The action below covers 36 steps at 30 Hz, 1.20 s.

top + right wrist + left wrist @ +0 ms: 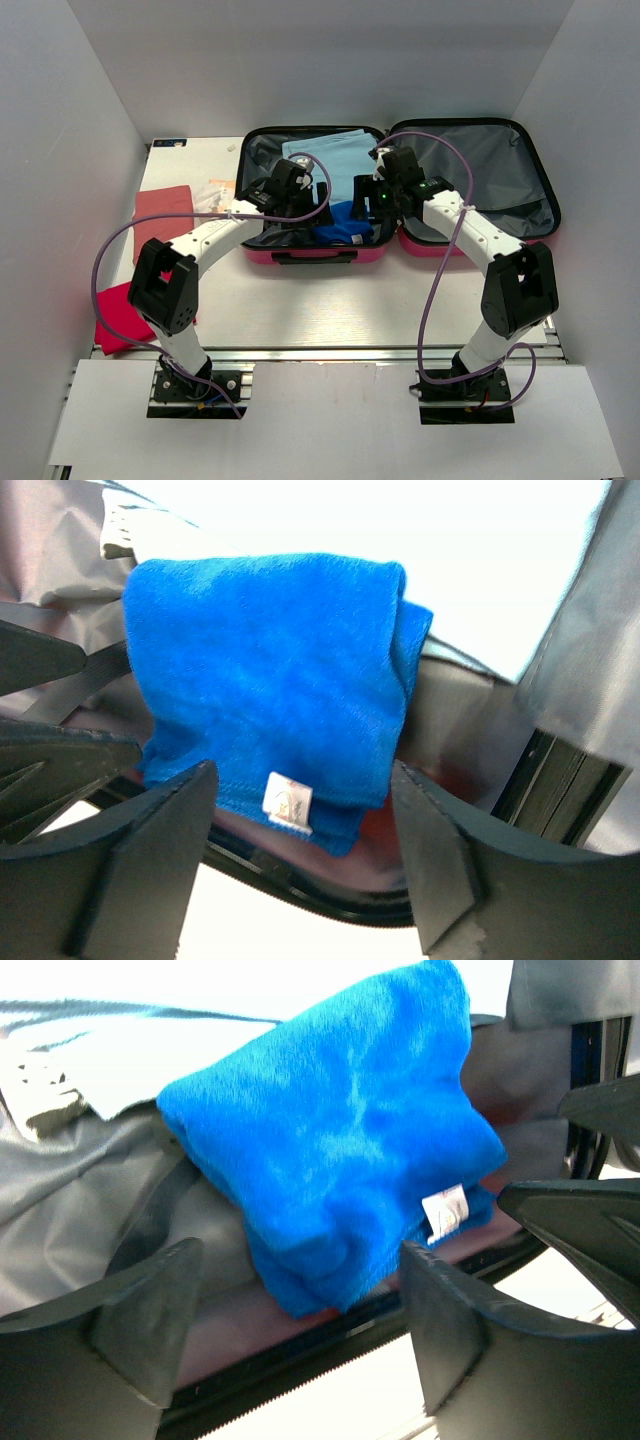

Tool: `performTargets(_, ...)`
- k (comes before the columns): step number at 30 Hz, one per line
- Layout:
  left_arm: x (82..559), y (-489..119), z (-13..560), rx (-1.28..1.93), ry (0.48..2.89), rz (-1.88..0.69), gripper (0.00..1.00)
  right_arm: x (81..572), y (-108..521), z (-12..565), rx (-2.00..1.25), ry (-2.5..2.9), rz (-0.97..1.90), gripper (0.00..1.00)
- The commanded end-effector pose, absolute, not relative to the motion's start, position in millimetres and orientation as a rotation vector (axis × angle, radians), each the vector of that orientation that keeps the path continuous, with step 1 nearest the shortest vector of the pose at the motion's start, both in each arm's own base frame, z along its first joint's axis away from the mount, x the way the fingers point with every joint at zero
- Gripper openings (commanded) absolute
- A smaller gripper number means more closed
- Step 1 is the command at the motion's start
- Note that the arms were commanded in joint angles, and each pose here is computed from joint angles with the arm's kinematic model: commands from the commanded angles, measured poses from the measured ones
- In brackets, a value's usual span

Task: Pack the luggage

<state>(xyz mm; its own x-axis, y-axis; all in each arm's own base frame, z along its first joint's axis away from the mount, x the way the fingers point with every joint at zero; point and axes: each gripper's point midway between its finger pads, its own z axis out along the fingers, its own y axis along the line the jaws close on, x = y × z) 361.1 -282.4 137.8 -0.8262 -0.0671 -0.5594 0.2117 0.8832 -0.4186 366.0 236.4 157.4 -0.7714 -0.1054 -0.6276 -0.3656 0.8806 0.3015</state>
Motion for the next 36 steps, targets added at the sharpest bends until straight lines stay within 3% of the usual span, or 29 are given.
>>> performTargets(1, 371.9, -287.5, 140.5, 0.128, 2.441, -0.625, 0.86, 381.2, 241.4, 160.3, -0.398, 2.353, 0.571, 0.74)
performTargets(3, 376.3, -288.8, 133.3, 0.126, 2.451, -0.610, 0.79, 380.4, 251.8, 150.9, -0.430, 2.348, 0.634, 0.62)
performTargets(4, 381.1, -286.6, 130.0, 0.118, 2.453, -0.603, 0.71, 380.4, 254.6, 148.0, -0.438, 2.344, 0.647, 0.57)
performTargets(5, 384.0, -288.7, 129.5, 0.119, 2.454, -0.604, 0.65, 383.2, 256.6, 141.4, -0.436, 2.352, 0.659, 0.45)
performTargets(8, 389.7, -288.8, 110.0, 0.119, 2.505, -0.582, 0.45, 384.7, 259.1, 128.3, -0.425, 2.384, 0.671, 0.34)
performTargets(14, 402.5, -278.5, 82.0, 0.047, 2.556, -0.544, 0.30, 384.7, 260.5, 95.9, -0.390, 2.441, 0.684, 0.29)
performTargets(21, 404.5, -261.5, 62.1, 0.000, 2.597, -0.538, 0.25, 372.3, 254.4, 68.1, -0.371, 2.510, 0.668, 0.27)
performTargets(25, 405.0, -266.6, 87.9, 0.022, 2.543, -0.595, 0.32, 368.8, 252.0, 77.9, -0.380, 2.501, 0.659, 0.29)
performTargets(29, 404.7, -266.0, 143.5, 0.065, 2.438, -0.632, 0.49, 375.1, 252.7, 131.9, -0.394, 2.372, 0.668, 0.39)
performTargets(30, 402.4, -265.0, 155.3, 0.069, 2.420, -0.641, 0.59, 376.1, 252.7, 143.9, -0.397, 2.344, 0.671, 0.43)
performTargets(31, 398.3, -262.9, 163.2, 0.076, 2.405, -0.646, 0.66, 378.0, 252.3, 167.9, -0.409, 2.286, 0.670, 0.58)
performTargets(32, 396.2, -259.7, 174.4, 0.072, 2.379, -0.644, 0.72, 378.5, 251.5, 179.8, -0.404, 2.261, 0.668, 0.66)
performTargets(33, 390.2, -253.7, 199.7, 0.063, 2.324, -0.649, 0.83, 376.7, 250.3, 198.5, -0.407, 2.218, 0.670, 0.72)
performTargets(36, 377.6, -219.2, 224.5, -0.033, 2.262, -0.518, 0.98, 369.7, 246.3, 232.1, -0.407, 2.144, 0.683, 0.84)
